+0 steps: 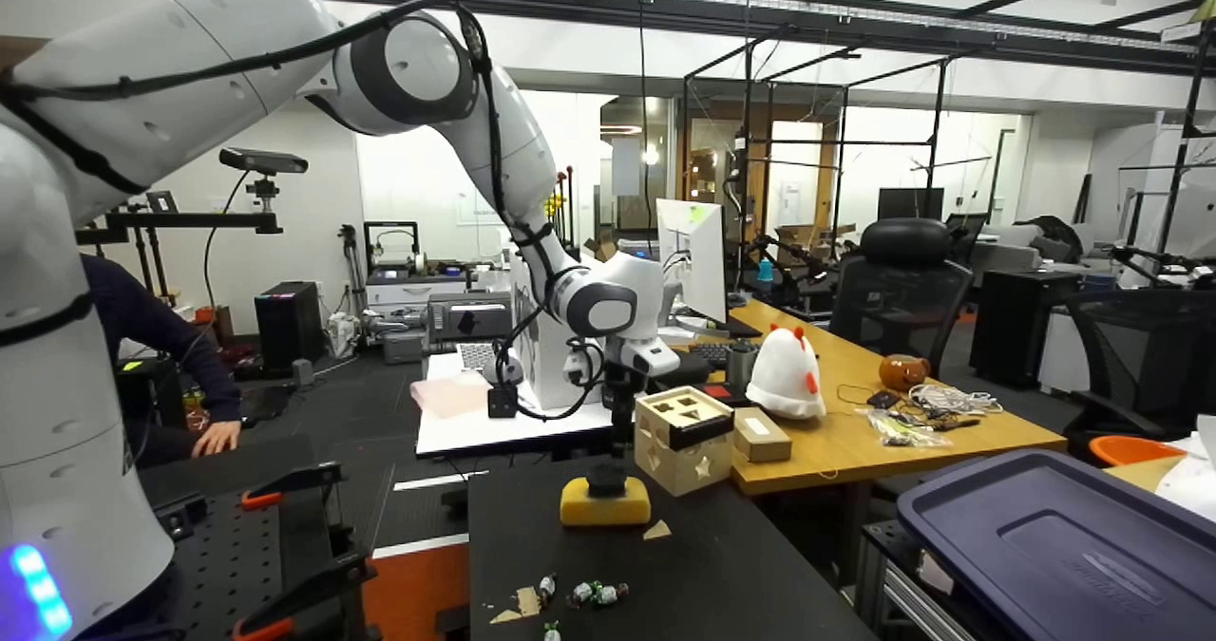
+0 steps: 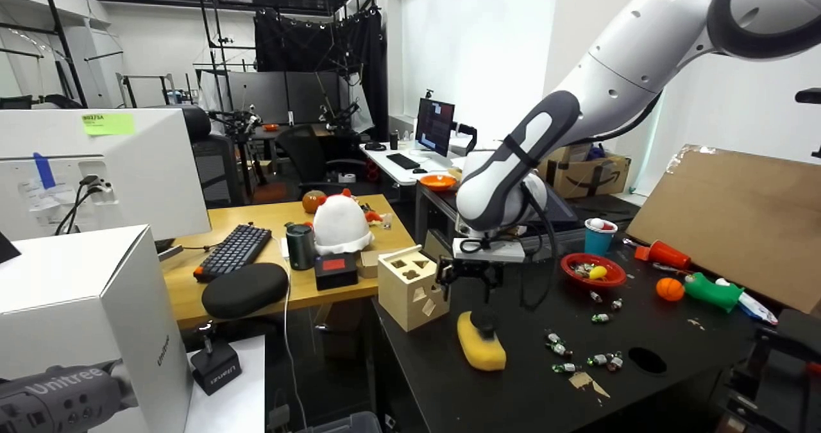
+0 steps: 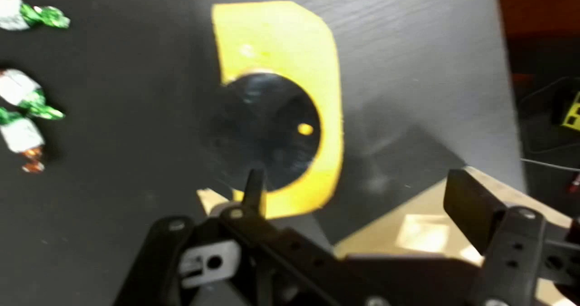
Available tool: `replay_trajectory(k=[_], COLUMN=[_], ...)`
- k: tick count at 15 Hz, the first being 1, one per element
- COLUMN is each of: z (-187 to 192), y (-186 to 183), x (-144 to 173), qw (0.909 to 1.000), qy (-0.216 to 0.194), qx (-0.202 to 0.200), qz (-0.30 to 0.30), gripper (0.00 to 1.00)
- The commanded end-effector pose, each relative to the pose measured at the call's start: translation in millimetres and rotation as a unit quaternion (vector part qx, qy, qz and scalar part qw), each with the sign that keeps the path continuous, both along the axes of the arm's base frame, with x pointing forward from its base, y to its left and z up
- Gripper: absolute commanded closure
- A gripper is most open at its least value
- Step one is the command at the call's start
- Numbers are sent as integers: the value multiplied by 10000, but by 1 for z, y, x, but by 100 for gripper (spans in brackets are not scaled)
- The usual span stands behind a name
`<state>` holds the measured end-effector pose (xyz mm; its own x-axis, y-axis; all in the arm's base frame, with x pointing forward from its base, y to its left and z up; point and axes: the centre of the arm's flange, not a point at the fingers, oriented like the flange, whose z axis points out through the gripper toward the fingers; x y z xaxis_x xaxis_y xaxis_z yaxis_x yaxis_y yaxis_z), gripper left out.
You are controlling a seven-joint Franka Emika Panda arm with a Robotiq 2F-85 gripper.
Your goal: Put the sweets together using the sponge brush
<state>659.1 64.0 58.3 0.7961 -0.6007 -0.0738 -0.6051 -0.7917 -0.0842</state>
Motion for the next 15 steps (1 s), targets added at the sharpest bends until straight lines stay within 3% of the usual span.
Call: replay_trajectory(k=[1,5,10,11,12,14,15], z=[37,79,103,106,108,108,106], y=[57,122,162,171,175,175,166], x=[75,127,160,163,167,176,170], qw=[9952,9804,9612,9548,9522,9512,9555], qy=[-350,-482,-443,-459,-442,-390,-277], qx=[38,38,289,310,292,294,225], qz=[908,1912,2707,2920,3009,3048,2929], gripper=[0,0,0,25,26,41,51])
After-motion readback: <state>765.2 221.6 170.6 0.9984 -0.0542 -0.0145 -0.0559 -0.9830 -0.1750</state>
